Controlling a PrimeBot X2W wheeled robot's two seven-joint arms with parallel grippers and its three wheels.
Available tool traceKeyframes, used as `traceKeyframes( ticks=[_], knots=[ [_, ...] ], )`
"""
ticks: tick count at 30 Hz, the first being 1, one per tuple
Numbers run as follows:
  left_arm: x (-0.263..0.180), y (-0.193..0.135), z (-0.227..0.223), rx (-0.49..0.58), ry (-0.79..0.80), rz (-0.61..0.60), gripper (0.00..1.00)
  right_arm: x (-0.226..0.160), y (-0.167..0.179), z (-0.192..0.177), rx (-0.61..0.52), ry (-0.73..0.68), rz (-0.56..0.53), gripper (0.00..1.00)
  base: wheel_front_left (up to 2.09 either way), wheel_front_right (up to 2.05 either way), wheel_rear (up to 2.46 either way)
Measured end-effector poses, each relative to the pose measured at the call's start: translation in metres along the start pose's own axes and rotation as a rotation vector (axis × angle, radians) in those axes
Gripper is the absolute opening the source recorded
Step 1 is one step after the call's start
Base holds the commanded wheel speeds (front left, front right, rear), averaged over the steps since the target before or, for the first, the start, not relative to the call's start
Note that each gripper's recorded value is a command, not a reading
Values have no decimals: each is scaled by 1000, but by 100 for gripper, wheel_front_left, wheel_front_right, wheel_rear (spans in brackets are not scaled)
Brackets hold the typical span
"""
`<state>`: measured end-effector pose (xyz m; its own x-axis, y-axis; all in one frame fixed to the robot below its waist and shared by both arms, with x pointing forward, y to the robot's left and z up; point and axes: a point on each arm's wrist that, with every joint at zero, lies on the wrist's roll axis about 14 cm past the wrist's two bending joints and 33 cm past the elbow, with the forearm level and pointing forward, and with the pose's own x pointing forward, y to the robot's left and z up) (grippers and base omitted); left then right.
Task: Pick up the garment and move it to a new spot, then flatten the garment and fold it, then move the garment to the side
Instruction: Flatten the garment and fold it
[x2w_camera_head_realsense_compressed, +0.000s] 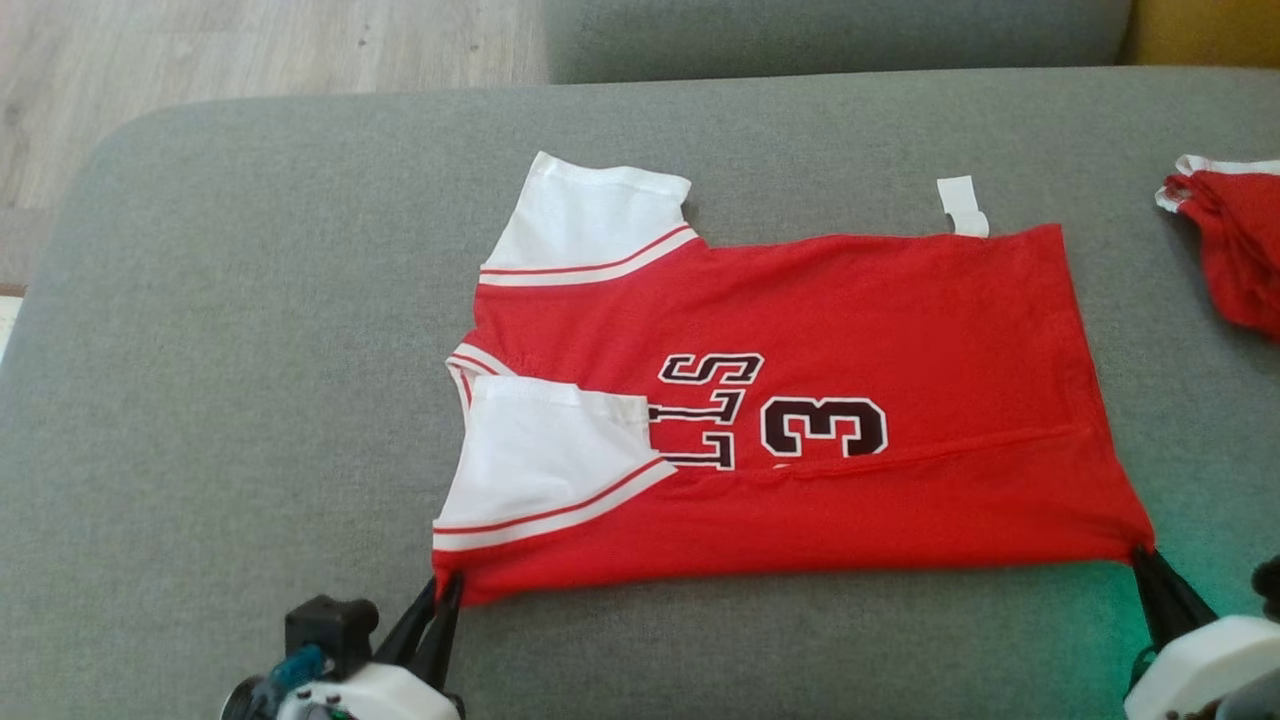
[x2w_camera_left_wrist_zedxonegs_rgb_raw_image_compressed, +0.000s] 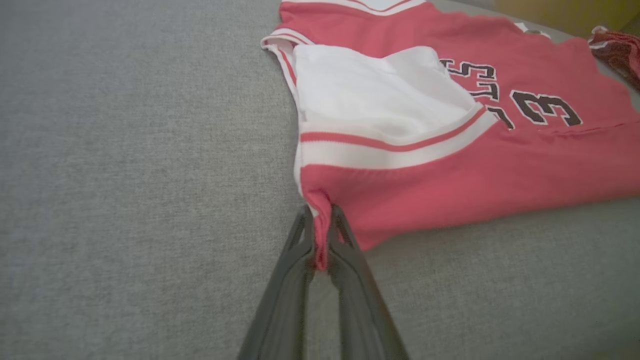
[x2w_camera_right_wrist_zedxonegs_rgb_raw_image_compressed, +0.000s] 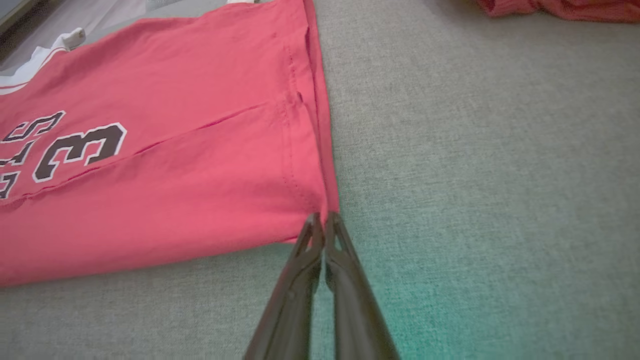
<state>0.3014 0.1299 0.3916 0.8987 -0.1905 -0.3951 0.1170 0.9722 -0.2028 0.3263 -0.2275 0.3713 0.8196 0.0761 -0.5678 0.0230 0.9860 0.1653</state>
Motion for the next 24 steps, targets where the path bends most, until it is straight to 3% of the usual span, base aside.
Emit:
traceKeyframes(
  ticks=[5,6,7,8,9,10,11,17,24],
  knots=[
    [2,1,-7,3,56,-10,0,-3,-2,3,-11,8,-11,0,0,0,0],
    [2,0,-9,2,69,-14,0,-3,-2,3,-14,14,-11,17,0,0,0],
    [2,-1,-12,-4,86,-16,0,-3,-1,4,-16,16,-10,72,0,0,0],
    [2,-2,-15,-9,103,-19,0,-3,-1,5,-16,16,-9,100,0,0,0],
    [3,-3,-17,-11,115,-21,37,-3,-1,6,-16,13,-11,100,0,0,0],
    [3,-3,-18,-11,124,-21,60,-3,-2,7,-18,12,-15,100,0,0,0],
    [3,-2,-20,-11,136,-19,100,-3,-4,8,-19,9,-22,100,0,0,0],
    [6,5,-3,16,117,-1,100,-6,-8,31,-44,-60,-38,100,0,0,0],
    [39,9,103,88,-138,-49,100,5,7,55,-61,-160,4,100,0,0,0]
  ],
)
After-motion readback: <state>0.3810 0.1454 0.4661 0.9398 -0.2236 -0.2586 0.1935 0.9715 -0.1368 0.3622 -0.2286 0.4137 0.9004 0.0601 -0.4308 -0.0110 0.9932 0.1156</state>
